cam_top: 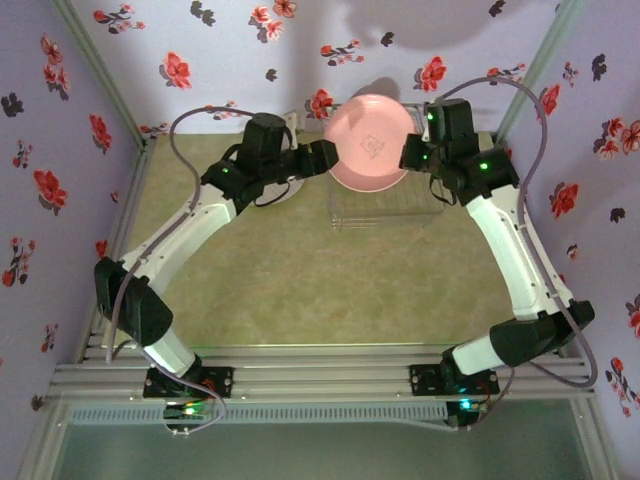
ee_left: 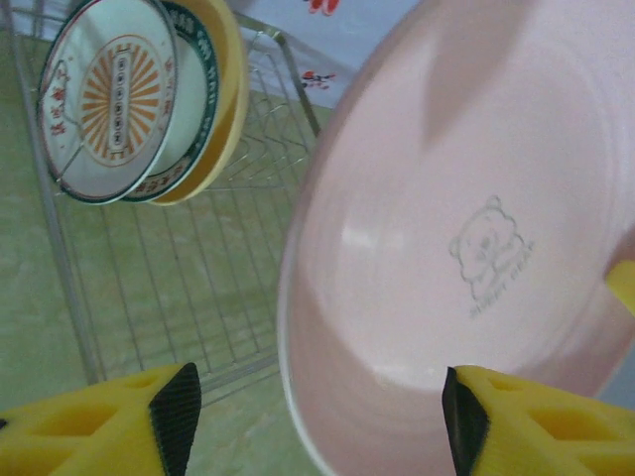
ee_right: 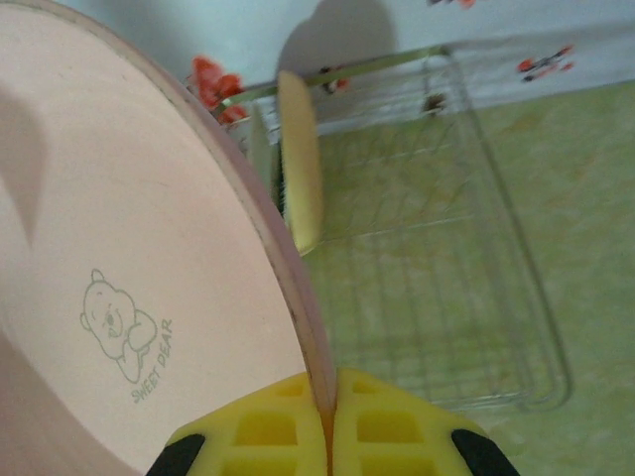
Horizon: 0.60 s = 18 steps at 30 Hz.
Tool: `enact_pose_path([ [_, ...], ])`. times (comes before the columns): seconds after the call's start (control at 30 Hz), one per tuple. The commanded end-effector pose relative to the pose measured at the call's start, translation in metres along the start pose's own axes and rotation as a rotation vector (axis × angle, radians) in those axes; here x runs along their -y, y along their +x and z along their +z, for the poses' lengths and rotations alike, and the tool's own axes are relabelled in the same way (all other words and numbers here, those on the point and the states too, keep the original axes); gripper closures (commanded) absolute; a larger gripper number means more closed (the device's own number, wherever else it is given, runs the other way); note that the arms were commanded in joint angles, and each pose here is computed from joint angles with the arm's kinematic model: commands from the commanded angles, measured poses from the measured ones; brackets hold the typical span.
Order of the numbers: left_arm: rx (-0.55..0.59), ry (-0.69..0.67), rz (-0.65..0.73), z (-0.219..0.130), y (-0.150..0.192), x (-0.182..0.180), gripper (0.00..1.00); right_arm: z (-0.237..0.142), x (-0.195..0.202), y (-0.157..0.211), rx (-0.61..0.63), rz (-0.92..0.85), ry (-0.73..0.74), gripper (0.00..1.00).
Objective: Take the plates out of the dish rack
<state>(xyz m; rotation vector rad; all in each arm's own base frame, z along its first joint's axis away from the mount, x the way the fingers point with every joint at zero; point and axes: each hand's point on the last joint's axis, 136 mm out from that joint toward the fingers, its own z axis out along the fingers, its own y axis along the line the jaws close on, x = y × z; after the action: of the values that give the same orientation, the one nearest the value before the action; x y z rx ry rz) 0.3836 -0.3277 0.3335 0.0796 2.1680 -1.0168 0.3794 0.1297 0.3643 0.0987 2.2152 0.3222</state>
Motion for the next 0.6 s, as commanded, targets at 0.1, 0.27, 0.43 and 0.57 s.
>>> enact_pose_path([
  [0.1,-0.021,-0.135,0.041,-0.002,0.003,-0.021,0.48,-0.008,-0.026,0.007,-0.048,0.071,-0.159,1.00],
  [0.27,-0.017,-0.172,0.030,-0.005,0.004,-0.028,0.79,-0.003,-0.030,0.011,-0.072,0.072,-0.182,1.00],
  [0.43,-0.020,-0.194,0.022,-0.010,0.007,-0.032,1.00,0.001,-0.035,0.014,-0.089,0.060,-0.209,1.00],
  [0.57,-0.022,-0.202,0.016,-0.018,0.009,-0.034,1.00,0.001,-0.043,0.018,-0.110,0.035,-0.255,0.73],
])
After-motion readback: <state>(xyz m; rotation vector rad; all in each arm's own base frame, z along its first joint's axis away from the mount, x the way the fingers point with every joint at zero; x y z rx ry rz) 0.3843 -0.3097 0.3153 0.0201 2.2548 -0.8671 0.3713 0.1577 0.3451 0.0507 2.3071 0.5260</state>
